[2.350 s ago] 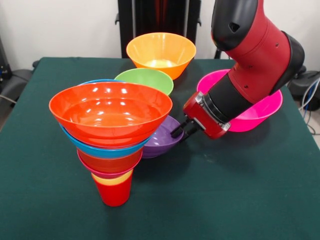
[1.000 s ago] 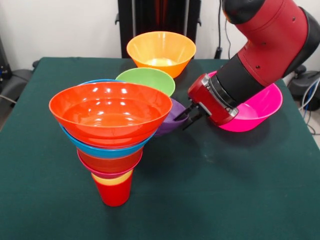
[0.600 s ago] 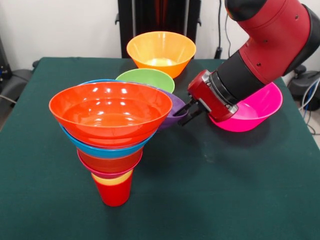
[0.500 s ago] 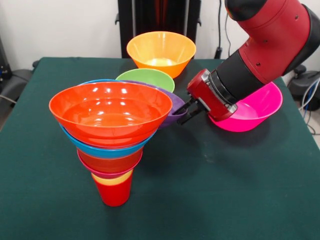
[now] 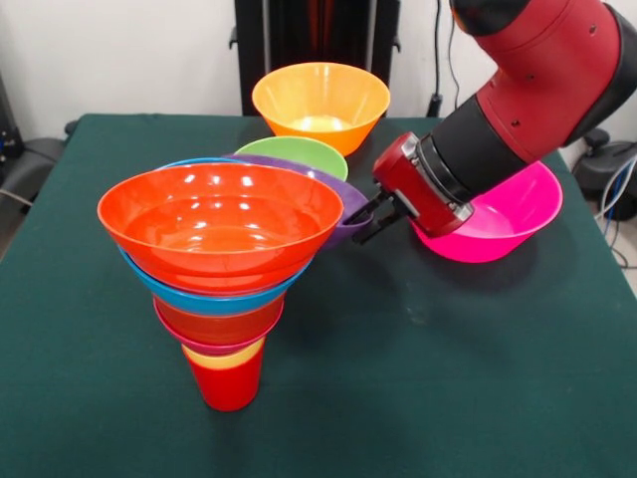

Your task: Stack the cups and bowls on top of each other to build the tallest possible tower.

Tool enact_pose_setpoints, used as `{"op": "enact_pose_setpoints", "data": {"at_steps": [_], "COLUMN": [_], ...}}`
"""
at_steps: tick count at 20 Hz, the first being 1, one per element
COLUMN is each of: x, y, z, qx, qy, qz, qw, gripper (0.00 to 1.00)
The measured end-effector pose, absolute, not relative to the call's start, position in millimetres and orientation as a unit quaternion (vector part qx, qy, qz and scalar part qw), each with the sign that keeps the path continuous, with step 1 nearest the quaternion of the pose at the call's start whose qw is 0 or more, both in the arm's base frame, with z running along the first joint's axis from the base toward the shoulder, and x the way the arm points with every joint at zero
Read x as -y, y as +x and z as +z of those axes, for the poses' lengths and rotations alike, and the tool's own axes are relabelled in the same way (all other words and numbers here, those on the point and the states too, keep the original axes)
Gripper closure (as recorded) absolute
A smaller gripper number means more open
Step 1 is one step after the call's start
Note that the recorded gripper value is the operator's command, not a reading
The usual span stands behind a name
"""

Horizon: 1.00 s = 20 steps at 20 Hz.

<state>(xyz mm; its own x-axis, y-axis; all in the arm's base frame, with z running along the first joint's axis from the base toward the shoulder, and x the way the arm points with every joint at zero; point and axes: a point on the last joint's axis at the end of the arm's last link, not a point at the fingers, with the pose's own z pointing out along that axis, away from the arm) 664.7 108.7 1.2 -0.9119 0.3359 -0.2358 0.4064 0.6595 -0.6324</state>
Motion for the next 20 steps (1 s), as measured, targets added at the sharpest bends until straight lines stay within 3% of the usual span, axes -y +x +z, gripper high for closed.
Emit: {"op": "enact_pose_setpoints", "data": {"at_steps": [20], "x": [-120.5], "y": [665.9], "z": [75.4], "qx": [-0.896], "qy": [0.259], "qz": [-0.361], "qw": [-0.004], "gripper": [1.00]}}
